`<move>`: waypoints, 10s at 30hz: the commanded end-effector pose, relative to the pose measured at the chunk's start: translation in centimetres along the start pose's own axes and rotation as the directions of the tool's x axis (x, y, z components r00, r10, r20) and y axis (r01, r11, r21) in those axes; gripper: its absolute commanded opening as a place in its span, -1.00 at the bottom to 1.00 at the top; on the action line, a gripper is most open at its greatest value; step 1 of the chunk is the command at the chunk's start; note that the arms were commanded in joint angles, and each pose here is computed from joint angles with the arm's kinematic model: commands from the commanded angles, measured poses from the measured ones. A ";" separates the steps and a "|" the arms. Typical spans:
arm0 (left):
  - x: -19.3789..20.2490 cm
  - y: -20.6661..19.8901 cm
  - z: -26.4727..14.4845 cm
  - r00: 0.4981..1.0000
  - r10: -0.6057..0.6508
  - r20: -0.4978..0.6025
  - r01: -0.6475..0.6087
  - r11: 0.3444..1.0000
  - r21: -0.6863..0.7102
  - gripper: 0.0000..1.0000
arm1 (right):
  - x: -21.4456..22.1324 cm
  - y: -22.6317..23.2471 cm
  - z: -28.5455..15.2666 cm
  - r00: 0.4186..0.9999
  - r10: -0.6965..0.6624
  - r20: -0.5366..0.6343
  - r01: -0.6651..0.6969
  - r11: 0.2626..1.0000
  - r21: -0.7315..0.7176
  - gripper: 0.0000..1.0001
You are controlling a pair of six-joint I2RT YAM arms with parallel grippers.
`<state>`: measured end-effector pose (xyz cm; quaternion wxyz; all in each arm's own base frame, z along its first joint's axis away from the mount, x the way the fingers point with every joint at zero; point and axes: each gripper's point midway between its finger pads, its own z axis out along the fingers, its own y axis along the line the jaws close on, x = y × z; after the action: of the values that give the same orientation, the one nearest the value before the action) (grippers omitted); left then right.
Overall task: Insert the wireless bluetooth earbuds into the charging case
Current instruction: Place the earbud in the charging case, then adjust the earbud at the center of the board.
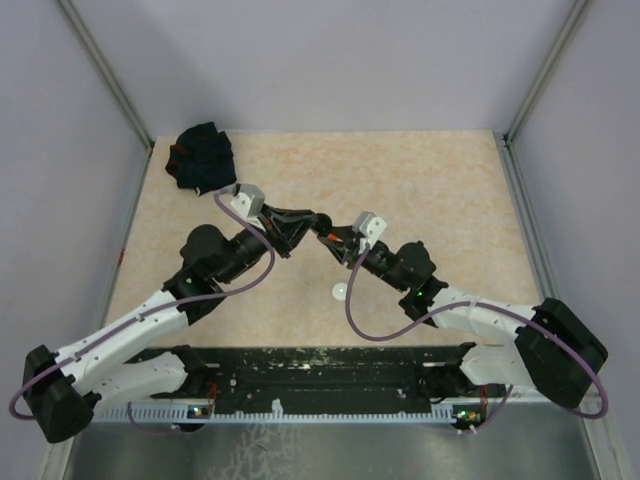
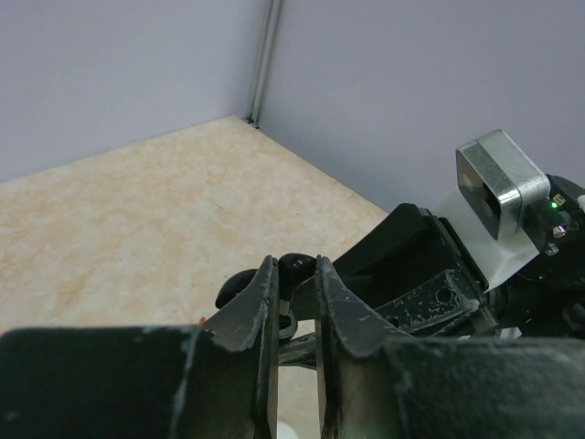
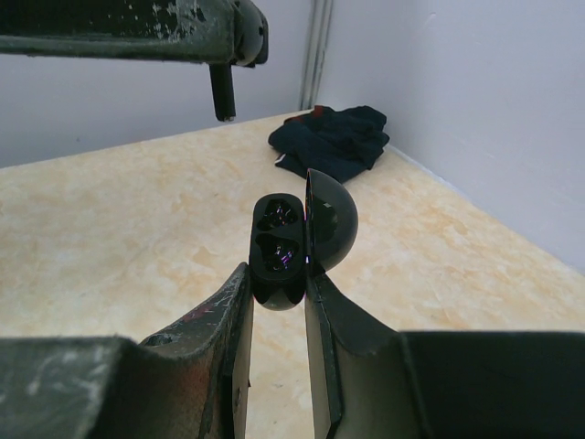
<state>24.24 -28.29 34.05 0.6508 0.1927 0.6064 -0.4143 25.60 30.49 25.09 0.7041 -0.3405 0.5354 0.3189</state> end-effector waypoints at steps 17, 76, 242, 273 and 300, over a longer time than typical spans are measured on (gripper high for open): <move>2.2 -1.2 1.5 0.991 0.135 -0.009 -0.135 0.991 -0.023 -0.77 | -5.2 -0.5 0.9 0.990 -0.059 0.127 0.055 0.998 0.035 -1.00; 4.9 -0.5 1.5 0.971 0.211 -0.113 -0.218 0.974 -0.059 -0.79 | -6.2 -0.3 0.4 0.987 -0.048 0.151 0.045 0.999 0.028 -1.00; 21.4 33.7 -6.2 0.601 -0.518 -0.608 -0.137 0.683 -0.718 -0.16 | -0.2 -1.8 -4.1 0.999 0.035 -0.015 -0.033 0.992 0.120 -1.00; 25.5 32.7 -8.0 0.417 -0.464 -0.782 -0.390 0.686 -0.615 -0.36 | -0.7 -1.3 -4.1 0.999 0.049 -0.002 -0.048 0.995 0.091 -1.00; 26.0 21.8 -10.6 0.311 -0.416 -0.854 -0.317 0.802 -0.506 -0.50 | -1.0 -1.0 -3.9 0.999 0.053 0.000 -0.052 0.996 0.071 -1.00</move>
<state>36.09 -15.12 2.18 0.2203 0.1570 0.9627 -0.0008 24.22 26.69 22.93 0.6841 -0.3133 0.5845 0.3038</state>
